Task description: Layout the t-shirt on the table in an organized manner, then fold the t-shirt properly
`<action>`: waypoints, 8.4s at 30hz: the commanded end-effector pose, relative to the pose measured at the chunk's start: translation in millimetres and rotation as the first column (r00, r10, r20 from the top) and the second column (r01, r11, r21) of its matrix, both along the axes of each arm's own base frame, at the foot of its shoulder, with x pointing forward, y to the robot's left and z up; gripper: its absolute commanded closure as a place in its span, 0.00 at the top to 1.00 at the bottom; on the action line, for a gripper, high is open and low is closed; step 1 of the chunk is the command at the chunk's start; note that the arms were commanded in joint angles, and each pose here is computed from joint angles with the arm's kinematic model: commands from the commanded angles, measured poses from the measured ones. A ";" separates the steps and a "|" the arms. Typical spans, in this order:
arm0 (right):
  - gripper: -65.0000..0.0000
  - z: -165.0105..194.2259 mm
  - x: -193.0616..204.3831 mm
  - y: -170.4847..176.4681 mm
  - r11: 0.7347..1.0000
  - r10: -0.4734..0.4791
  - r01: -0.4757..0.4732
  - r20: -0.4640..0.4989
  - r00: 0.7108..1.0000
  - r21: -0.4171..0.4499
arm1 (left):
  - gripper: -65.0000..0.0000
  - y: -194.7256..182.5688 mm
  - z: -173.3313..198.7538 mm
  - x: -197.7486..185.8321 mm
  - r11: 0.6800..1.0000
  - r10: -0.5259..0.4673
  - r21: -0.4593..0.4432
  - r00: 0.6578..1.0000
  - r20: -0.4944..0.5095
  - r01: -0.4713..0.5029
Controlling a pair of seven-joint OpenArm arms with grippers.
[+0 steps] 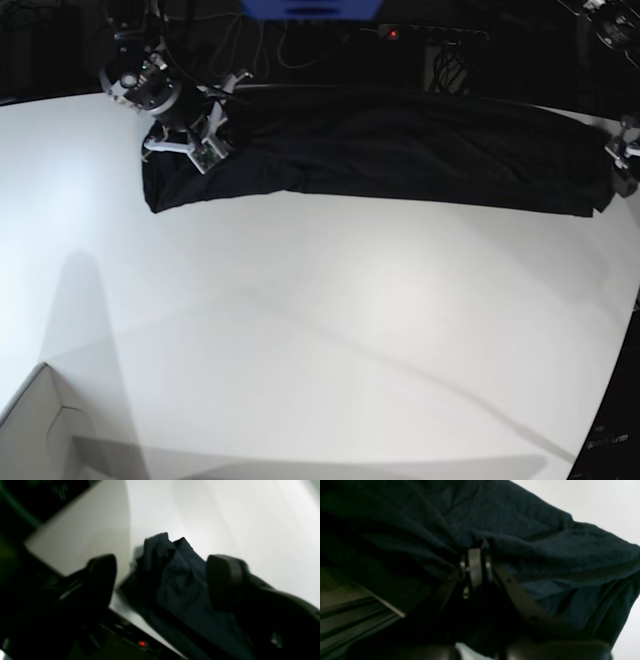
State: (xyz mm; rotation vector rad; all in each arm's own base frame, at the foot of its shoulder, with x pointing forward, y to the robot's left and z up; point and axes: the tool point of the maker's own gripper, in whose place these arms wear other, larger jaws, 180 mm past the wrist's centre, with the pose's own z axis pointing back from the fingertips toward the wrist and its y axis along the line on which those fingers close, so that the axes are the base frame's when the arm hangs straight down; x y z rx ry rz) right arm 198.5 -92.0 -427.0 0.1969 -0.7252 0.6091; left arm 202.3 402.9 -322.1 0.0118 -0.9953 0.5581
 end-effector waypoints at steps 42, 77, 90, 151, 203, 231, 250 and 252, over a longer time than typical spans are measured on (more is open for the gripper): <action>0.00 6.5 10.4 -1.0 1.000 -0.001 0.001 0.027 1.000 -0.002 | 0.39 -21.4 -103.1 26.2 0.972 -0.233 -0.029 0.967 -0.101 0.232; 0.00 10.3 17.1 5.4 1.000 -0.009 0.009 0.042 0.999 0.016 | 0.00 -254.1 4.9 65.5 0.662 -0.715 0.261 0.696 -0.062 0.703; 0.00 10.3 17.1 5.4 1.000 -0.009 0.009 0.042 0.999 0.016 | 0.00 -355.9 -18.5 46.6 0.438 -0.867 0.231 0.476 -0.150 0.869; 0.33 35.2 25.2 -28.2 0.992 -0.123 0.125 0.115 0.986 -0.008 | 0.44 -289.3 -8.3 58.3 0.639 -0.766 0.130 0.642 0.021 0.758; 0.72 -6.5 24.5 -69.4 0.889 -0.445 0.453 -0.102 0.890 0.072 | 0.45 -95.9 -26.0 6.8 0.853 -0.465 0.177 0.869 -0.167 0.491; 0.00 71.3 57.2 -6.7 0.966 -0.249 0.241 0.074 0.966 0.097 | 0.44 -97.7 -37.0 -7.6 0.852 -0.466 0.153 0.858 -0.214 0.501; 0.00 145.6 26.5 183.3 0.881 0.252 -0.361 0.341 0.906 0.307 | 0.44 -103.0 -40.1 -9.8 0.858 -0.462 0.134 0.859 -0.221 0.496; 0.00 145.7 14.3 201.9 0.842 0.339 -0.452 0.361 0.869 0.296 | 0.44 -103.0 -44.6 -12.3 0.858 -0.462 0.115 0.850 -0.253 0.500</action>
